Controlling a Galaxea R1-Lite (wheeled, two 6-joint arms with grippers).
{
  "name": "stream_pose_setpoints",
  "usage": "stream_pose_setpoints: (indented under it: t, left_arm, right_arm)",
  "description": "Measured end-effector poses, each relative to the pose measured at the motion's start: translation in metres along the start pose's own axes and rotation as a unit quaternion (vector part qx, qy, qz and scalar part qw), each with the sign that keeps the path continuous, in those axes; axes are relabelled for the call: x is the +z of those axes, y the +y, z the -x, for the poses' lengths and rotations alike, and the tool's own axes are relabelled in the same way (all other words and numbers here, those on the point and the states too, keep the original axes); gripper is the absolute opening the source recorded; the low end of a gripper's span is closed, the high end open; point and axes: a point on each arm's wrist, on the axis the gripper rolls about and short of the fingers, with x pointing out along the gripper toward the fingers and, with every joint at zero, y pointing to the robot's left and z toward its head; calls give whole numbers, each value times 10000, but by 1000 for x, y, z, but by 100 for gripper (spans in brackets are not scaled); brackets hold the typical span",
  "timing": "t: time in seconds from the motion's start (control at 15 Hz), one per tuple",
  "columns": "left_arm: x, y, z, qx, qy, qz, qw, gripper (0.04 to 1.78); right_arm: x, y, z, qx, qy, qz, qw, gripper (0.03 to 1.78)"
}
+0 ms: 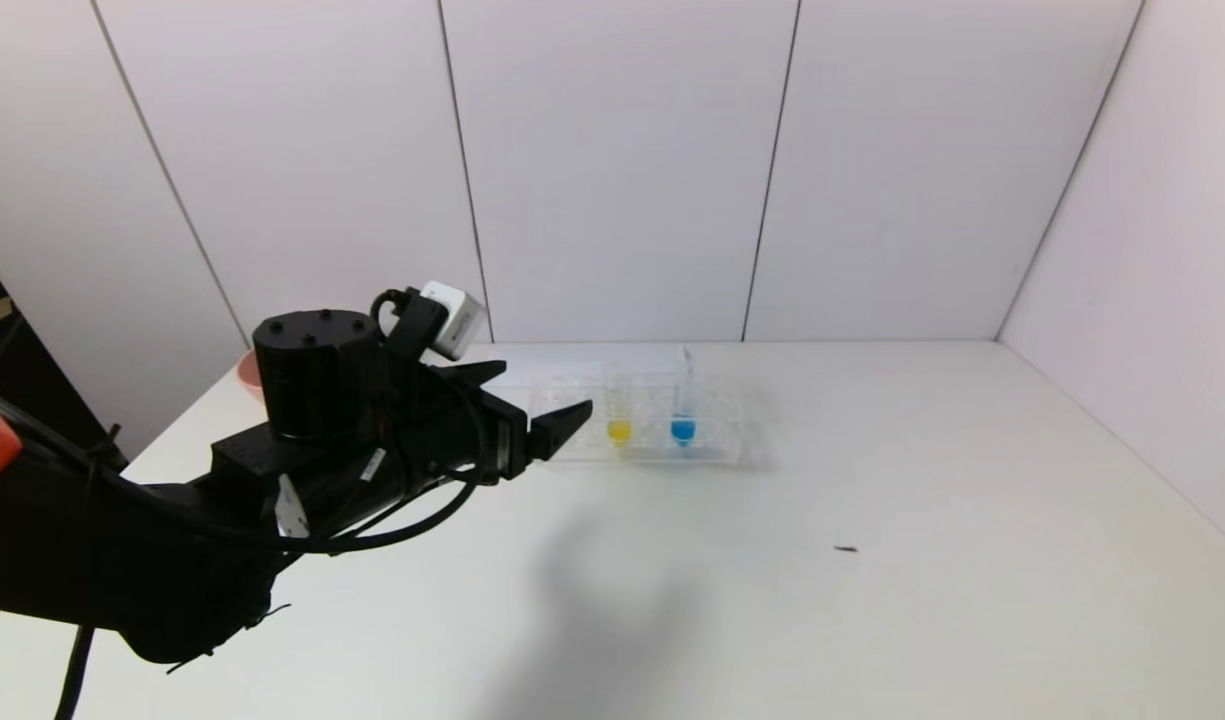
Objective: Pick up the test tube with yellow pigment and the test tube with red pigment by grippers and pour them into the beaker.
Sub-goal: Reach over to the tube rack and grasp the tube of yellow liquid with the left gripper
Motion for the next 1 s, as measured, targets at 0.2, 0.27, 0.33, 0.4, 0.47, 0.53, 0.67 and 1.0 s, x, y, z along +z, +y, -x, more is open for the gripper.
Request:
stream_pose_setpoints:
  t: [0.2, 0.27, 0.33, 0.4, 0.47, 0.53, 0.67, 1.0]
  left_arm:
    - [-11, -8, -13, -33, 69, -28, 10000, 173]
    - [-15, -10, -17, -11, 95, -33, 9999, 173]
    - [-18, -12, -21, 45, 113, -43, 9999, 173]
    - [-21, -15, -25, 86, 134, -52, 9999, 173]
    - [-24, -17, -30, 124, 157, -60, 9998, 173]
    - [-27, -19, -36, 152, 179, -69, 9997, 173]
    - [-30, -23, -44, 168, 199, -79, 9996, 173]
    - [-30, -24, -64, 308, 146, -90, 9994, 173]
  right_arm:
    - [0, 0, 0, -2, 0, 0, 10000, 170]
    - [0, 0, 0, -2, 0, 0, 10000, 170]
    - [0, 0, 0, -2, 0, -2, 10000, 170]
    - [0, 0, 0, -2, 0, 0, 10000, 170]
    - [0, 0, 0, 0, 0, 2, 10000, 170]
    - [0, 0, 0, -2, 0, 2, 10000, 170]
    - [0, 0, 0, -2, 0, 0, 10000, 170]
    - [0, 0, 0, 0, 0, 2, 10000, 170]
